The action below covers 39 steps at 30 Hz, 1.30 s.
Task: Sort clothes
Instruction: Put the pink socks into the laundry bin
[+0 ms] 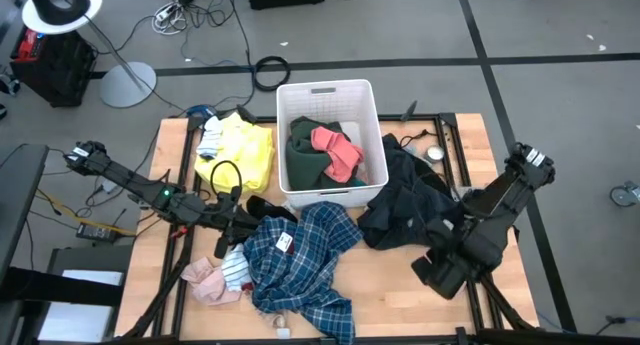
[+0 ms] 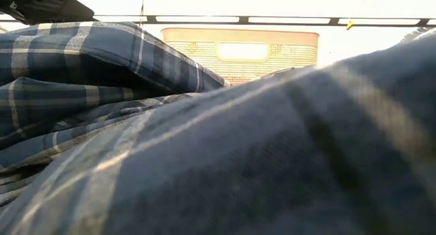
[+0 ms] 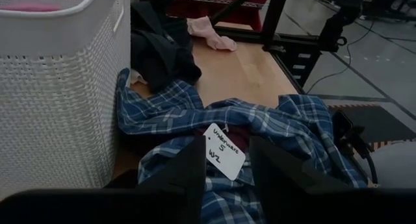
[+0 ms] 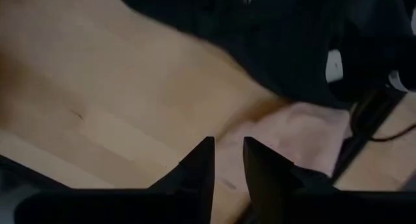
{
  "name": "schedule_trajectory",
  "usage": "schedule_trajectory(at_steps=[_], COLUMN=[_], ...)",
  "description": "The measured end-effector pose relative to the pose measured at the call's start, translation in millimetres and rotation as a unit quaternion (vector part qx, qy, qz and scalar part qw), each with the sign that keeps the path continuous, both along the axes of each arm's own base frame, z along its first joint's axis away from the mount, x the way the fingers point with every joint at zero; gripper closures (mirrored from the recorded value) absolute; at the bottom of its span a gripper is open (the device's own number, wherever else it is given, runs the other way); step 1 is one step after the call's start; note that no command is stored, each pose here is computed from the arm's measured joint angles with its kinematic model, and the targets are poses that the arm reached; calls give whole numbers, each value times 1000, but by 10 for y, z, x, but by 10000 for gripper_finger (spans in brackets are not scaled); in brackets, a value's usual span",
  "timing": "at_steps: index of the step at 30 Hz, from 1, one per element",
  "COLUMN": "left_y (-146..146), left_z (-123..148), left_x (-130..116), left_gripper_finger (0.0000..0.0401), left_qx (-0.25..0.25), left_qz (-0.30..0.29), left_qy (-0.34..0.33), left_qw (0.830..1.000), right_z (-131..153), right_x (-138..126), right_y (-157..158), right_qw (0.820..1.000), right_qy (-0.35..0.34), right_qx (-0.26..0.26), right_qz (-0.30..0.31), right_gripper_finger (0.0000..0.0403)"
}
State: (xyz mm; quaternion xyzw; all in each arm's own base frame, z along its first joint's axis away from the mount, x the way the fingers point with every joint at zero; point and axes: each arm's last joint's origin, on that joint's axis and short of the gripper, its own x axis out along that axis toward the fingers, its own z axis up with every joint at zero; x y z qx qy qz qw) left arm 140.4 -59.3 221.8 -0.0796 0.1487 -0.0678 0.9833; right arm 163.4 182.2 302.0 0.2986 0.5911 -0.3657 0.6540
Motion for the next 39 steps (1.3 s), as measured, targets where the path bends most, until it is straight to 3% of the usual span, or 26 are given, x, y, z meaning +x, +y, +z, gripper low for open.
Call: schedule_trajectory(at_steps=[6,14,27,31,39], left_y=[-3,-10,-13,-13,-13], left_z=[23,26,47,49,55], left_x=[6,5,10,11,12], left_gripper_finger=[277,277,277,277,277], left_qx=[-5,-11,-17,-17,-17], left_qz=[0,-10,-10,-10,-11], left_qy=[-11,-11,-21,-22,-25], left_qw=[1000,1000,1000,1000,999], right_z=[-196,-772,-1465,-1505,-1218], right_x=[-64,-215,-444,-414,-274], right_y=[146,246,49,76,209], right_qw=[999,999,997,999,999], right_qy=[30,35,72,42,-36], right_qx=[-3,25,17,33,16], right_qz=[16,-11,-14,1,7], right_gripper_finger=[323,323,337,393,401])
